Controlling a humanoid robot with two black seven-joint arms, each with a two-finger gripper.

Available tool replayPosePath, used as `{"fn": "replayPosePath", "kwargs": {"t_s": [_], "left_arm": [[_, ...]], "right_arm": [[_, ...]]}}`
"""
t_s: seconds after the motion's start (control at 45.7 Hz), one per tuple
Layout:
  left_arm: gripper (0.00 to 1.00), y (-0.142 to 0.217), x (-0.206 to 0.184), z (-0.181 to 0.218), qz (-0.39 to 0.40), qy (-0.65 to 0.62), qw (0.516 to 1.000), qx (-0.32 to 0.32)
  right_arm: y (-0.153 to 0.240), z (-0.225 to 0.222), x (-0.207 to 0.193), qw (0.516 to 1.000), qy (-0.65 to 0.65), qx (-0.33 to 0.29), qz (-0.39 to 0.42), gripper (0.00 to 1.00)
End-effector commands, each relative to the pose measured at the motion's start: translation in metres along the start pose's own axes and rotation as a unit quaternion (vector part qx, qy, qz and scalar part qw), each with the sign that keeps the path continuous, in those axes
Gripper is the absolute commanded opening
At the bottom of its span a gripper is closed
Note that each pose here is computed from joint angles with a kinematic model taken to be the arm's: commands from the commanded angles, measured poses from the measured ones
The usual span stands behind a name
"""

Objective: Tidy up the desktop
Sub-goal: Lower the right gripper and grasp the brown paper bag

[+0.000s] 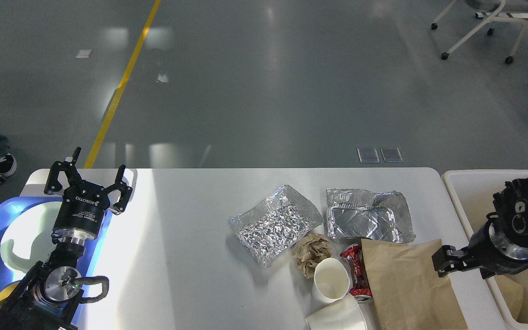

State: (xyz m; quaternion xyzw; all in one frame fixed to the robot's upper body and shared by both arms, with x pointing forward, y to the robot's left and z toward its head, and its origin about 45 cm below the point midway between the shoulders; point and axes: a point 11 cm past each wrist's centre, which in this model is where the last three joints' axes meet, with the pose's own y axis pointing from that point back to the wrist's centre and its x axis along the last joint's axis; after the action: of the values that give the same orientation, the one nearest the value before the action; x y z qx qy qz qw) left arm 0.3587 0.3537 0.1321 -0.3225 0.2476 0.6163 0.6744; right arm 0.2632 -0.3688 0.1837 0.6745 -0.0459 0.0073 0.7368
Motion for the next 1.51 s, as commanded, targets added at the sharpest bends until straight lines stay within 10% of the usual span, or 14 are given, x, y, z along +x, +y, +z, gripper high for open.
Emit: {"fn": "replayPosePath", "kwargs": {"t_s": [0.0, 0.591, 0.788, 0.963, 1.489], "left_arm": [[0.97, 0.000, 0.000, 0.000, 0.000, 0.000, 1.000, 0.000], [0.97, 0.000, 0.000, 0.000, 0.000, 0.000, 1.000, 0.000], [0.97, 0.000, 0.000, 0.000, 0.000, 0.000, 1.000, 0.000], [0.97, 0.000, 0.000, 0.000, 0.000, 0.000, 1.000, 0.000], [0.97, 0.000, 0.000, 0.000, 0.000, 0.000, 1.000, 0.000]], "right_arm": [[-0.022, 0.001, -0.006, 0.999, 0.018, 0.032, 0.007, 0.84], [-0.102, -0.016, -0.001, 0.998, 0.037, 0.025, 0.035, 0.87], [-0.106, -0.019, -0.005, 0.998, 0.040, 0.027, 0.042, 0.67], [-0.111, -0.014, -0.012, 0.998, 0.036, 0.024, 0.039, 0.00], [-0.113, -0.010, -0.017, 0.999, 0.031, 0.022, 0.034, 0.00]]}}
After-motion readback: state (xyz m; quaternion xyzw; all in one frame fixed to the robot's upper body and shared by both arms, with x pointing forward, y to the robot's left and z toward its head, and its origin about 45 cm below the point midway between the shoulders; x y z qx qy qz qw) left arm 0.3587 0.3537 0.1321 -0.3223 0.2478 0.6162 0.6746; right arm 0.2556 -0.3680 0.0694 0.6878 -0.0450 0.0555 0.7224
